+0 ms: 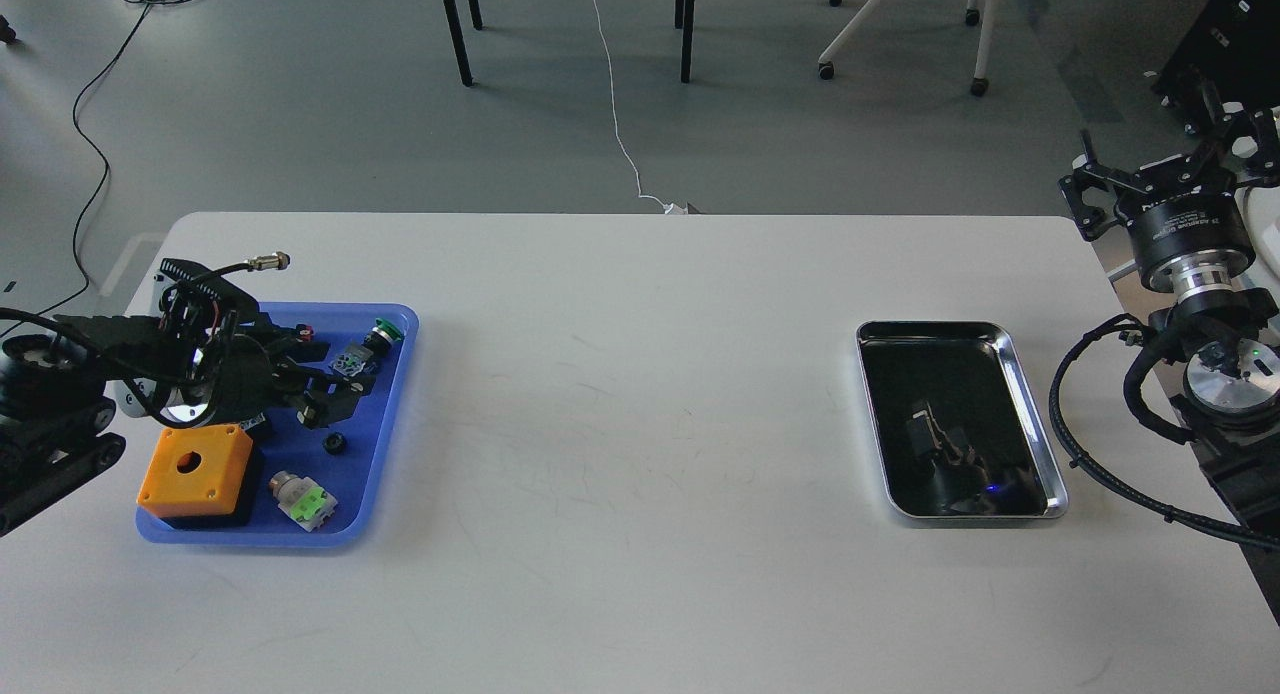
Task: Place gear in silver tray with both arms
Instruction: 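Lower the left gripper and grasp a small black gear in the blue tray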
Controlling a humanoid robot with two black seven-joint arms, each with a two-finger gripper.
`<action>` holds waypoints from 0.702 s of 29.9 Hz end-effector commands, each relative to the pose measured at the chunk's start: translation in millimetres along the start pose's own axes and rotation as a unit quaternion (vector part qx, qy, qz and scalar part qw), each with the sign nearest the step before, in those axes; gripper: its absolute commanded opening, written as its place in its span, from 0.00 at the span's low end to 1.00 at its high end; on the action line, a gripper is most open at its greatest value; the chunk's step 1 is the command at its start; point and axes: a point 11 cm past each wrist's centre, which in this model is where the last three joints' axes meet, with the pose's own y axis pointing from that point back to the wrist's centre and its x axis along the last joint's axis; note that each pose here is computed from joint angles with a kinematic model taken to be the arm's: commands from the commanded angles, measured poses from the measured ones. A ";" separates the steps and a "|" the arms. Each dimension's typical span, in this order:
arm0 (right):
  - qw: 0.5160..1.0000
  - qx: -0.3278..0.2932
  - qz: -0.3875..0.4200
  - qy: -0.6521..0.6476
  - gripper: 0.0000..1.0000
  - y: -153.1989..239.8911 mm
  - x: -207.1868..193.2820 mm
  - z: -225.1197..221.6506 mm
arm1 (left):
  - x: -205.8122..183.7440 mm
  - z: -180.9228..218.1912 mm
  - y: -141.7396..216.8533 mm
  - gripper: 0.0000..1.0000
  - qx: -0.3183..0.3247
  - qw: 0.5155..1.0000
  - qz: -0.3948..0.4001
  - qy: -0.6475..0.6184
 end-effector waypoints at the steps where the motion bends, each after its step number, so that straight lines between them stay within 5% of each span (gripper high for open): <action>1: 1.000 0.000 0.000 0.000 0.99 -0.1 -0.2 0.0 | -6.0 -1.5 1.4 0.70 0.001 1.000 -0.001 -0.008; 11: 1.000 -0.004 -0.007 -0.005 0.99 -0.3 -4.7 3.5 | -21.8 -28.7 6.7 0.70 0.035 0.999 -0.019 0.003; 21: 1.000 -0.004 -0.008 -0.005 0.99 -0.5 -5.6 4.0 | -32.1 -28.0 5.4 0.59 0.025 0.999 -0.023 -0.007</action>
